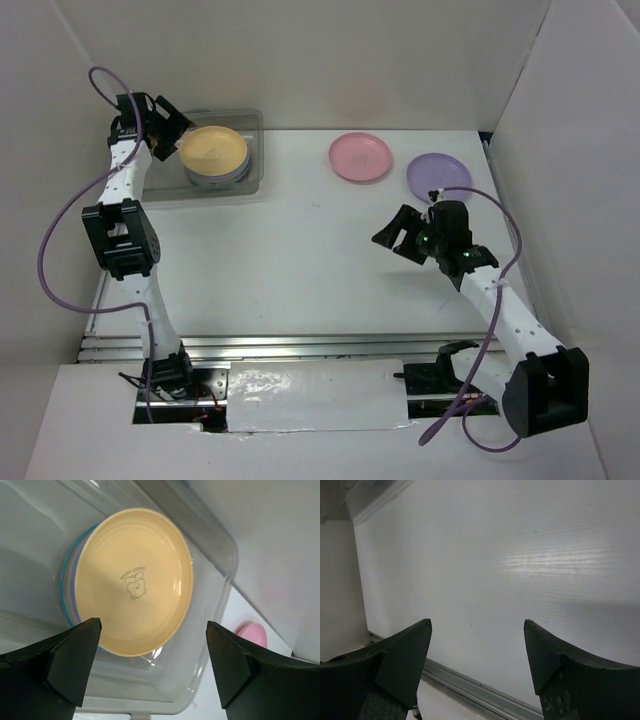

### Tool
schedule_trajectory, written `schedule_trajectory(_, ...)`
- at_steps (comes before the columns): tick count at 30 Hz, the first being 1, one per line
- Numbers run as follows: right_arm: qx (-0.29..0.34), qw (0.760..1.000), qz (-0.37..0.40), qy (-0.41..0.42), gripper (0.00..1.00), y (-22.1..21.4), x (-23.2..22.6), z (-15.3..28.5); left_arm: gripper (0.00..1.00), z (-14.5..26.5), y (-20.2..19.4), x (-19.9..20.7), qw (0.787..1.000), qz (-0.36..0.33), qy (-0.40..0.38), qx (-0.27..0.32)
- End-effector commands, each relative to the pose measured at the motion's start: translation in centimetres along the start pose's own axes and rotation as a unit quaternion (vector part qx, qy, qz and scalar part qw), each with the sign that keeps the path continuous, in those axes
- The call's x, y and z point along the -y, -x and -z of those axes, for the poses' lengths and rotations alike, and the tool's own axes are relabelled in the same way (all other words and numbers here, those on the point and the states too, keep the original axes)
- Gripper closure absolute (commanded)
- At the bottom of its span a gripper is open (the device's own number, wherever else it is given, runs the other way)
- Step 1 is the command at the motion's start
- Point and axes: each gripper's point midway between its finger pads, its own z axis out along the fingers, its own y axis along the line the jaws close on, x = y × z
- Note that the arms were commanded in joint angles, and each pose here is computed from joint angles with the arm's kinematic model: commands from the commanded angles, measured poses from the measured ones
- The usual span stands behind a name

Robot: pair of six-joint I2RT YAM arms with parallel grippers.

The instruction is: Place the plates into the plastic bin on the countertop

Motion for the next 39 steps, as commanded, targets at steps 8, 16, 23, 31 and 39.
schedule_trajectory(8,0.187,0.940,-0.182,-0.219,0.18,15.1,11.9,-2.1,0.01,13.5,-0.6,2.0,0.997,-0.041,0.067,-0.019)
schedule_trajectory(16,0.204,0.889,-0.254,-0.321,0.19,21.1,21.3,-6.4,0.01,22.2,-11.0,-0.3,0.980,-0.177,0.011,-0.092)
schedule_trajectory(23,0.191,0.887,-0.248,-0.341,0.01,25.4,23.8,-8.6,0.01,25.9,-13.7,-2.0,0.978,-0.203,-0.017,-0.049)
schedule_trajectory(31,0.141,0.879,-0.300,-0.343,0.05,22.7,26.9,-9.9,0.01,26.5,-14.2,-1.7,0.975,-0.215,-0.028,-0.041)
schedule_trajectory(39,0.146,0.878,-0.293,-0.350,0.04,23.3,26.8,-8.3,0.01,25.8,-15.0,-2.1,0.974,-0.215,-0.030,-0.059)
